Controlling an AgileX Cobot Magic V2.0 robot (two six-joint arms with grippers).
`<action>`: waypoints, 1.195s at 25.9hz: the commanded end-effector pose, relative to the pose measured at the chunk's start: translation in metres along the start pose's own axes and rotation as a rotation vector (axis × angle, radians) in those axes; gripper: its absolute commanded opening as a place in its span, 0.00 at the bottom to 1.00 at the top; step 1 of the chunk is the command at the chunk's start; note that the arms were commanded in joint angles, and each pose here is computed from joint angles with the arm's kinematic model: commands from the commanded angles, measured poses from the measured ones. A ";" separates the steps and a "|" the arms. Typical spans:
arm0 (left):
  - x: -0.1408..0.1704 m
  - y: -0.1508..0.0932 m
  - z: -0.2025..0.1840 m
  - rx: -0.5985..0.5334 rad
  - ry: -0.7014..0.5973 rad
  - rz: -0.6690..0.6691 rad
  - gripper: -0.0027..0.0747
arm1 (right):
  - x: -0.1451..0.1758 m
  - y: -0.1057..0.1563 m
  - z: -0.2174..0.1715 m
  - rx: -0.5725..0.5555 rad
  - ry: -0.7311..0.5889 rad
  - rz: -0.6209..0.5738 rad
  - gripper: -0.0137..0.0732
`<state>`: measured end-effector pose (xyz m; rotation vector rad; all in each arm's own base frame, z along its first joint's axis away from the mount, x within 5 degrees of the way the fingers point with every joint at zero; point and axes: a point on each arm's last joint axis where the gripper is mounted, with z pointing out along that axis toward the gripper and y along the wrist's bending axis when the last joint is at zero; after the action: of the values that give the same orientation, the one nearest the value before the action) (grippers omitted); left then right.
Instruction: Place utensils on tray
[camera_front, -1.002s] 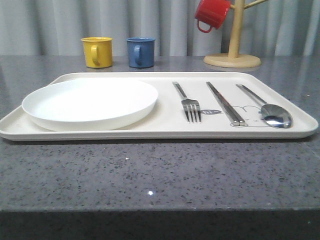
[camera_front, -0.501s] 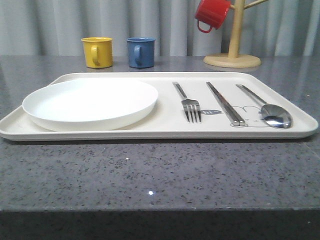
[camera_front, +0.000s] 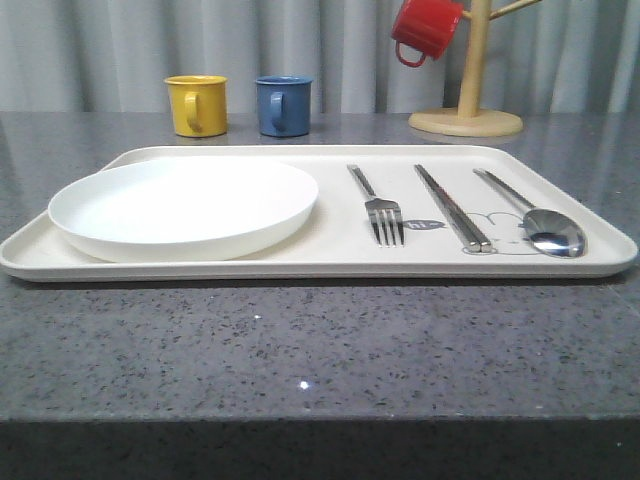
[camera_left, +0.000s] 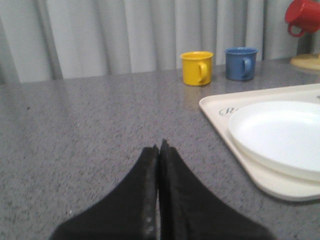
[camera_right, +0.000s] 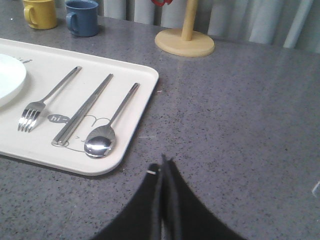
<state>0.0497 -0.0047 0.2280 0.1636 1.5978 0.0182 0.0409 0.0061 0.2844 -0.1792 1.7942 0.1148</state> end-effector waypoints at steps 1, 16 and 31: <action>0.002 0.002 0.000 -0.051 -0.110 -0.023 0.01 | -0.014 -0.001 -0.003 0.008 -0.089 -0.018 0.08; 0.023 0.001 0.005 -0.062 -0.055 -0.024 0.01 | -0.014 -0.001 -0.003 0.008 -0.089 -0.018 0.08; 0.023 0.001 0.005 -0.062 -0.055 -0.024 0.01 | -0.014 -0.001 -0.003 0.008 -0.089 -0.018 0.08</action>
<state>0.0559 -0.0020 0.1968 0.1218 1.6515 0.0605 0.0409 0.0061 0.2844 -0.1792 1.7942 0.1148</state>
